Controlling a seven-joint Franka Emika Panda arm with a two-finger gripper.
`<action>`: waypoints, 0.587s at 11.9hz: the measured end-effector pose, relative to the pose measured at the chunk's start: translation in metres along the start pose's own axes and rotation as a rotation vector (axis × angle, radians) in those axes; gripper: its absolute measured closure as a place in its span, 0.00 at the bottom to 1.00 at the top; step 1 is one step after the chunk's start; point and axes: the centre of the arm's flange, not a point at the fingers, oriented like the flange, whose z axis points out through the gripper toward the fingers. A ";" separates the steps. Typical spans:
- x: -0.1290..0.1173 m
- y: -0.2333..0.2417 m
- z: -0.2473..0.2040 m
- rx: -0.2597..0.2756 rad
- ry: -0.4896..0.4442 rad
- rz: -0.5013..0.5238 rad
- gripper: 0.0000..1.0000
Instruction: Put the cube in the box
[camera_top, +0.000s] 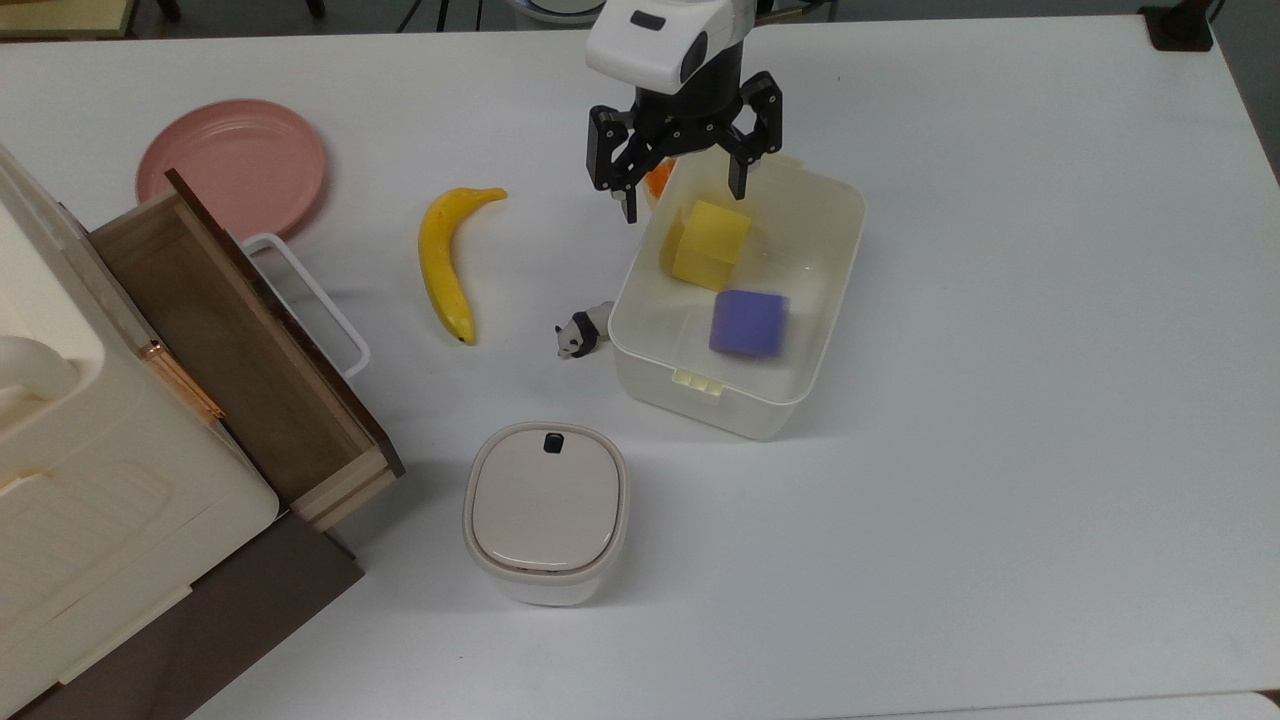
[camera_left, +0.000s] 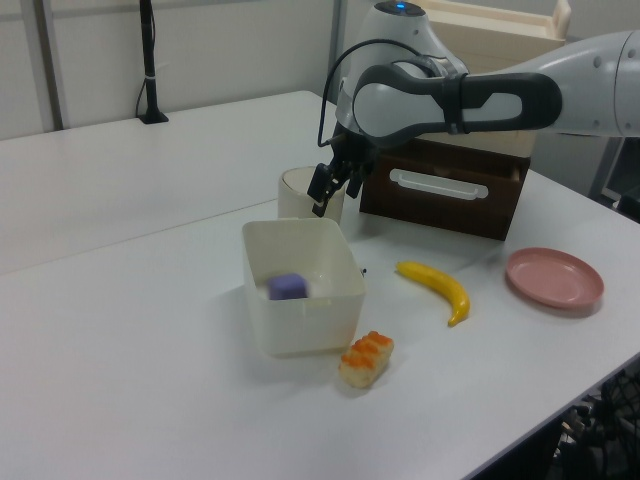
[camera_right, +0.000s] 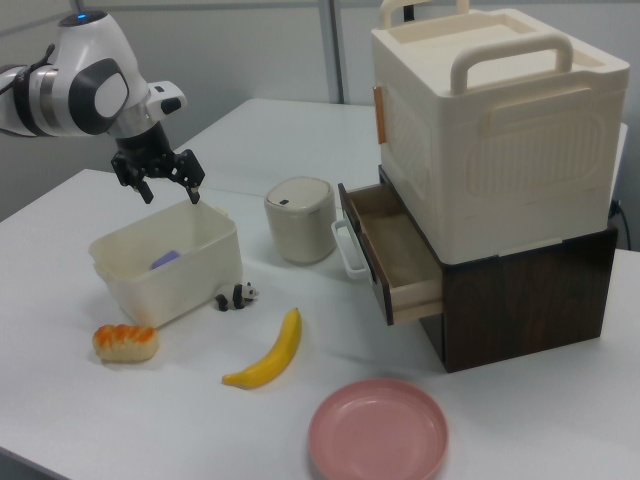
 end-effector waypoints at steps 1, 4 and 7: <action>0.000 0.000 0.000 0.000 0.001 -0.001 0.00; -0.009 0.012 -0.006 -0.006 -0.065 0.023 0.00; -0.038 0.093 -0.065 -0.039 -0.130 0.172 0.00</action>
